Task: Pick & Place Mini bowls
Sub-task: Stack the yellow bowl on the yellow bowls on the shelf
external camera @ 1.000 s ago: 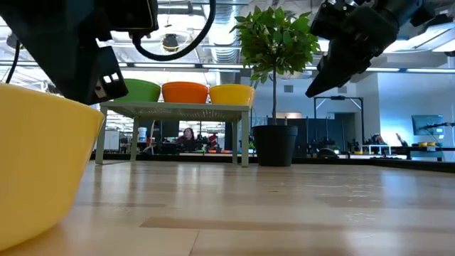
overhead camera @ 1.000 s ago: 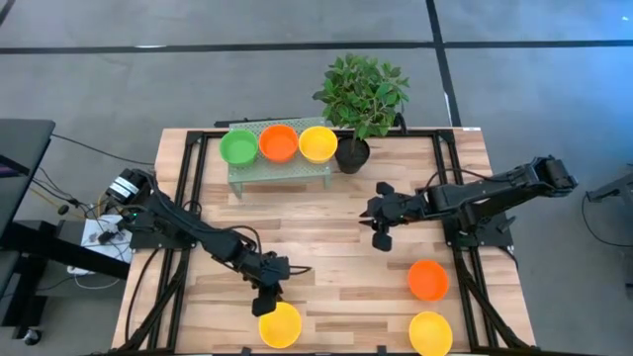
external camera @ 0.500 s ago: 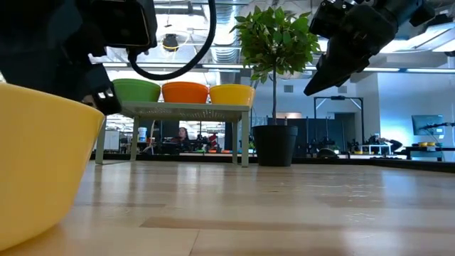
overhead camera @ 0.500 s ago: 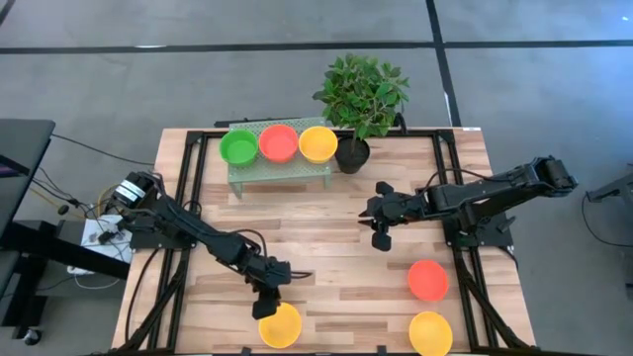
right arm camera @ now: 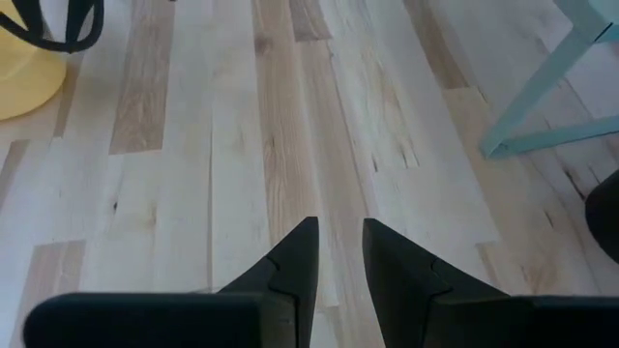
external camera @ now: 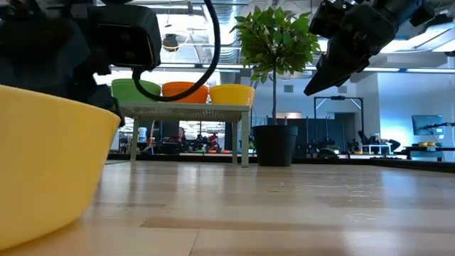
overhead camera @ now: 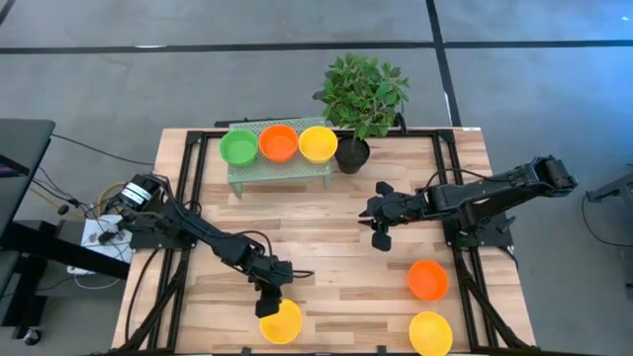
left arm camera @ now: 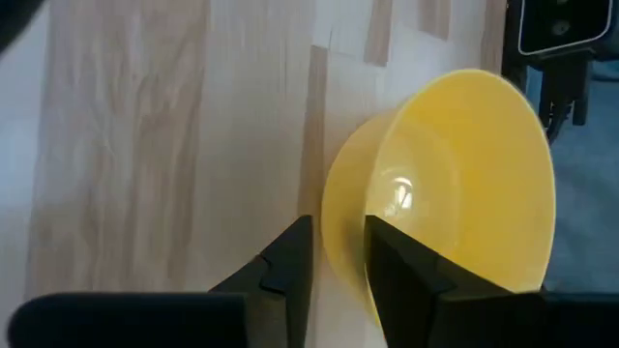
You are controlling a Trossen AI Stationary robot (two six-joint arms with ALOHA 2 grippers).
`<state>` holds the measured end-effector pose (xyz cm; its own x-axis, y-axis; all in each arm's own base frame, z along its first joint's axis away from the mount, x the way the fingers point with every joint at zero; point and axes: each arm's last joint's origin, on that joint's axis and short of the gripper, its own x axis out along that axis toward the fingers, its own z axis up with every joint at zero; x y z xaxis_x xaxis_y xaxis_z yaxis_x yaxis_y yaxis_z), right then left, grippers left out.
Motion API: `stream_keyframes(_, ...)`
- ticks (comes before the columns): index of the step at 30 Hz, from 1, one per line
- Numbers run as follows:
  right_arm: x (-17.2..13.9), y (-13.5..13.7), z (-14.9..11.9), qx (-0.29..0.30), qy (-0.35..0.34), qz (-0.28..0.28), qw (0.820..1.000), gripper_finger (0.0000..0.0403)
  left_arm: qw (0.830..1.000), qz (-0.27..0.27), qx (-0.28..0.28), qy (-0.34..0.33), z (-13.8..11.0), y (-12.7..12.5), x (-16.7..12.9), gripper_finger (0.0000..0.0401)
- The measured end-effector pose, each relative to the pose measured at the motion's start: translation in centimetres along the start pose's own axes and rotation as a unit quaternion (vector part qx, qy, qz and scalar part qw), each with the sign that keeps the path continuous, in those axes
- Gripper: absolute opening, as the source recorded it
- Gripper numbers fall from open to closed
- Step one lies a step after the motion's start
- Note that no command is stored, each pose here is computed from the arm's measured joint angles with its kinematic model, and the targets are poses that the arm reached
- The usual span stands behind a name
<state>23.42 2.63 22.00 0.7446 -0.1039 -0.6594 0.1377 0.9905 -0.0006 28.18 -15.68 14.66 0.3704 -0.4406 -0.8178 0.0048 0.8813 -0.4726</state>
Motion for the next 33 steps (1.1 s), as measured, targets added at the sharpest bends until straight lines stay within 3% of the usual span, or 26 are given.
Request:
stream_keyframes(6,0.0,0.0,0.0,0.000,0.000,0.000,1.000,0.0079,0.998,0.031,0.028,-0.036,0.6,0.4,-0.8,0.0012)
stream_keyframes(11,0.0,0.0,0.0,0.000,0.001,0.000,1.000,0.0079,0.993,0.061,0.012,-0.100,1.7,0.6,-3.2,0.0010)
stream_keyframes(15,0.0,0.0,0.0,-0.001,0.001,0.000,1.000,0.0079,0.979,0.082,-0.015,-0.183,2.8,0.9,-7.5,0.0008)
stream_keyframes(18,0.0,0.0,0.0,-0.005,0.000,0.000,1.000,0.0079,0.958,0.103,-0.046,-0.264,3.5,1.4,-11.5,0.0009)
stream_keyframes(22,0.0,0.0,0.0,-0.005,0.000,0.000,1.000,0.0079,0.920,0.109,-0.126,-0.355,3.8,3.3,-17.0,0.0009)
stream_keyframes(26,0.0,0.0,0.0,-0.005,0.000,0.000,1.000,0.0079,0.879,0.146,-0.149,-0.429,3.6,6.1,-21.8,0.0009)
stream_keyframes(30,0.0,0.0,0.0,-0.005,0.000,0.000,1.000,0.0079,0.834,0.198,-0.191,-0.479,3.5,9.2,-25.3,0.0009)
stream_keyframes(33,0.0,0.0,0.0,-0.005,-0.001,0.000,1.000,0.0079,0.813,0.219,-0.208,-0.497,3.8,11.1,-27.5,0.0010)
